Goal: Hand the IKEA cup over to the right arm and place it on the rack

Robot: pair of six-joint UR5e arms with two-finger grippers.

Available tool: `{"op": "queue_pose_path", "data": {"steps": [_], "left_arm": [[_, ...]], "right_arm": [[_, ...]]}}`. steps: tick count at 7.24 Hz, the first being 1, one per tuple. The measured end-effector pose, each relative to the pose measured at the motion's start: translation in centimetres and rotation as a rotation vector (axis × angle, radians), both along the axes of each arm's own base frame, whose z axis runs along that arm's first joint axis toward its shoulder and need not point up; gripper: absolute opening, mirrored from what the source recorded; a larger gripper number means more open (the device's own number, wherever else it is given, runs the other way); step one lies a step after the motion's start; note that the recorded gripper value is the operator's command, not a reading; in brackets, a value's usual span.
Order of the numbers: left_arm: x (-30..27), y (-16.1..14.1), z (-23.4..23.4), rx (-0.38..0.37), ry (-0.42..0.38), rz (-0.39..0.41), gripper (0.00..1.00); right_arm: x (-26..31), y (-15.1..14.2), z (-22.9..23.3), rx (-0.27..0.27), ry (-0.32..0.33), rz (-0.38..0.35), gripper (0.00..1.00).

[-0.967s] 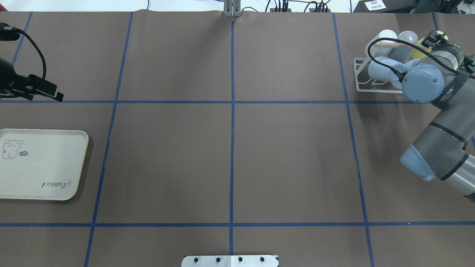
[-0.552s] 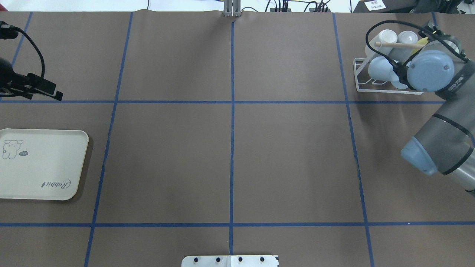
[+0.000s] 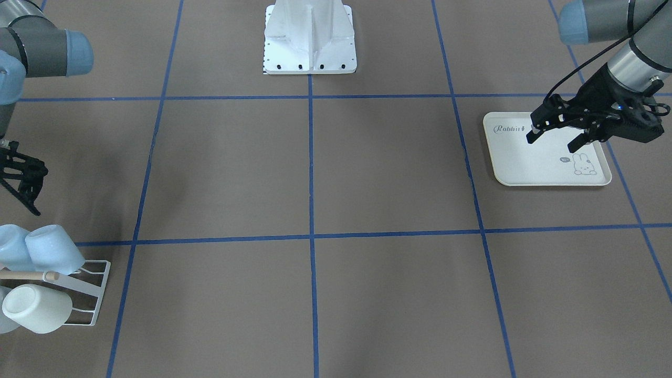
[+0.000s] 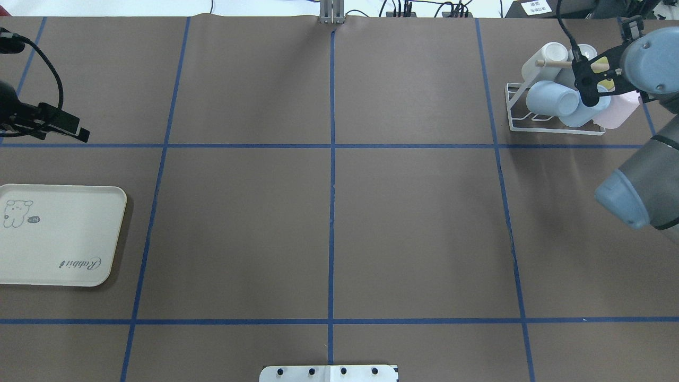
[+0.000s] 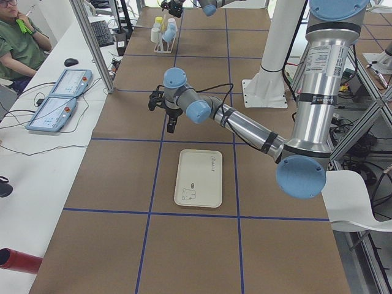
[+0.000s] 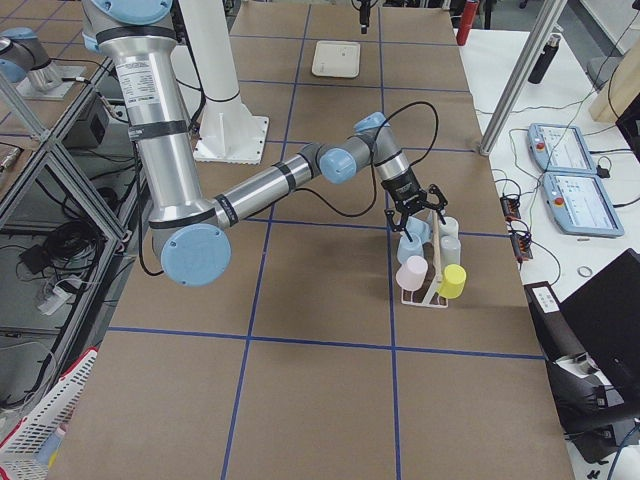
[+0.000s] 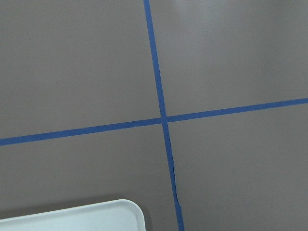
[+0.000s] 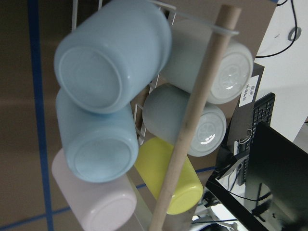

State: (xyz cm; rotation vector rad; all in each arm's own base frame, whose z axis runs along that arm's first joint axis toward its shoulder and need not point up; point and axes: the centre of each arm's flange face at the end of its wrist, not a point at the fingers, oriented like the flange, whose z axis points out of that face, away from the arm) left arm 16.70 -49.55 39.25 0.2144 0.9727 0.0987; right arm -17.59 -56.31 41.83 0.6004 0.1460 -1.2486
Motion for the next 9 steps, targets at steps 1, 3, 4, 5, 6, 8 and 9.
{"op": "queue_pose_path", "data": {"steps": [1,3,4,5,6,8,9], "left_arm": [[-1.3,-0.5,0.4,0.031,-0.026,0.013,1.00],[-6.1,-1.8,2.0,0.092,-0.103,0.045,1.00],[-8.6,-2.3,2.8,0.119,-0.133,0.056,1.00],[-10.6,-2.5,3.6,0.133,-0.153,0.062,1.00],[-12.3,-2.3,4.8,0.133,-0.169,0.064,1.00],[-16.3,-2.0,9.0,0.139,-0.206,0.079,1.00],[-18.7,-2.0,12.2,0.136,-0.225,0.093,1.00]], "right_arm": [[0.4,0.2,-0.8,-0.080,-0.222,0.129,0.99],[0.3,0.8,-2.7,-0.272,-0.620,0.391,0.99],[0.1,1.0,-4.0,-0.351,-0.766,0.507,0.99],[-0.1,1.0,-5.5,-0.415,-0.878,0.616,0.99],[-0.5,0.9,-6.1,-0.465,-0.929,0.679,0.99],[-0.8,1.0,-4.8,-0.620,-0.889,0.744,0.99],[0.9,0.8,-3.5,-0.692,-0.859,0.778,0.99]]}}
